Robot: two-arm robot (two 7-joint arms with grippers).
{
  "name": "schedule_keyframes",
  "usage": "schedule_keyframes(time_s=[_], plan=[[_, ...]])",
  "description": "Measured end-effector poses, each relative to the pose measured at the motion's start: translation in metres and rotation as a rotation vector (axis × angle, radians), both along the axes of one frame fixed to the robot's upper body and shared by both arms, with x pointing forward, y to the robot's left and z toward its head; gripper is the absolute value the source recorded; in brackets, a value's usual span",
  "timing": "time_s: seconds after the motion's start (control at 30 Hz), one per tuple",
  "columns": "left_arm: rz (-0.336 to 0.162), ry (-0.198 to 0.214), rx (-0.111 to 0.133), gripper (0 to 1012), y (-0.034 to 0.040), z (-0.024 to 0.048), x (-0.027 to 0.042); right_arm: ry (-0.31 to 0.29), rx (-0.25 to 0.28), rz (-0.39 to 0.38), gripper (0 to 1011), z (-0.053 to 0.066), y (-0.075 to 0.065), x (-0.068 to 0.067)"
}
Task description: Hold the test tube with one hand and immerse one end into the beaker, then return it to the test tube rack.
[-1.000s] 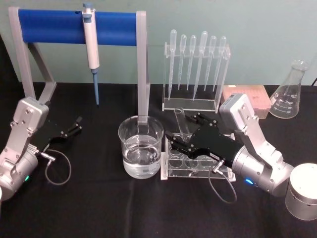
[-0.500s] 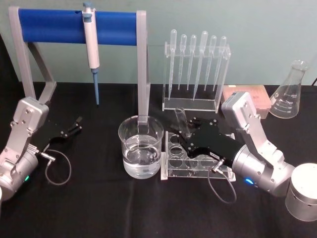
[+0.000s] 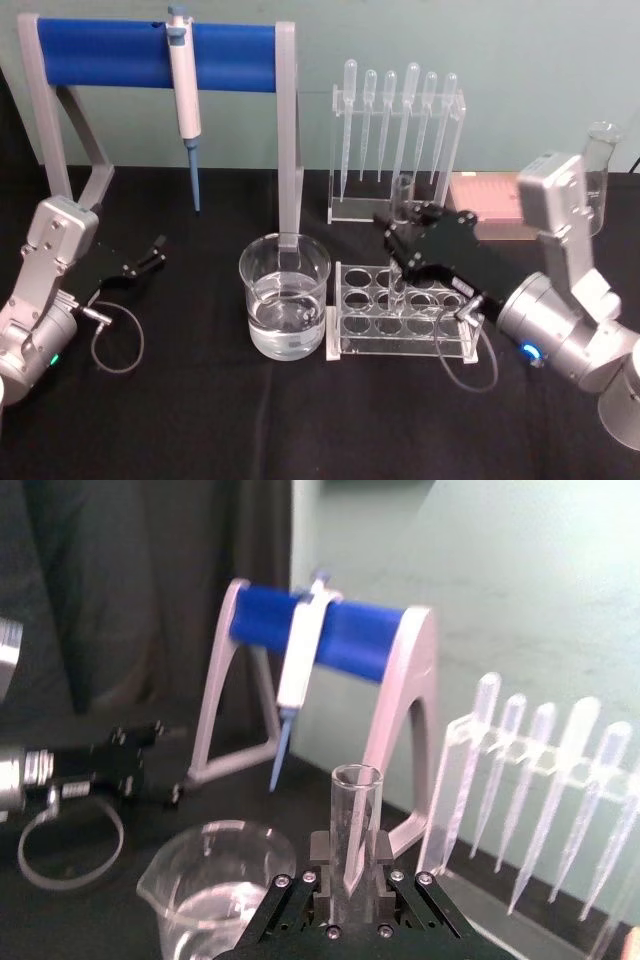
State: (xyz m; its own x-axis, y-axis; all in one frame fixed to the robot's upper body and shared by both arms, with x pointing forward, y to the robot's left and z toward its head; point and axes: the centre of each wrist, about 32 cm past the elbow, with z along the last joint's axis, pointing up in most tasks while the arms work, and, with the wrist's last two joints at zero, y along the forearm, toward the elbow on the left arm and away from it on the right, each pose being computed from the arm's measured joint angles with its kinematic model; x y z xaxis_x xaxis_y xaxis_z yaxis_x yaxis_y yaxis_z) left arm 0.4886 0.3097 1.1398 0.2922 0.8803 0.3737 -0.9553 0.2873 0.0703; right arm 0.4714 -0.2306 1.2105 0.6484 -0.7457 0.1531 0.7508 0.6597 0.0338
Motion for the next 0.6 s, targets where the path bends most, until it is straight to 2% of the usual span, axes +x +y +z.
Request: schedule_keyframes(time_s=[0.03, 0.13, 0.23, 0.6], plan=[[0.000, 0.000, 0.000, 1000, 0.0000, 0.0000, 0.0000, 0.000, 0.000, 0.000, 227, 0.000, 0.000, 0.000], [0.000, 0.000, 0.000, 1000, 0.0000, 0.0000, 0.0000, -0.005, 0.049, -0.022, 227, 0.009, -0.001, -0.004], [0.000, 0.000, 0.000, 1000, 0.0000, 0.0000, 0.0000, 0.002, 0.077, -0.032, 226, 0.016, -0.001, -0.006], [0.000, 0.000, 0.000, 1000, 0.0000, 0.0000, 0.0000, 0.037, 0.105, -0.043, 227, 0.028, 0.002, -0.008]])
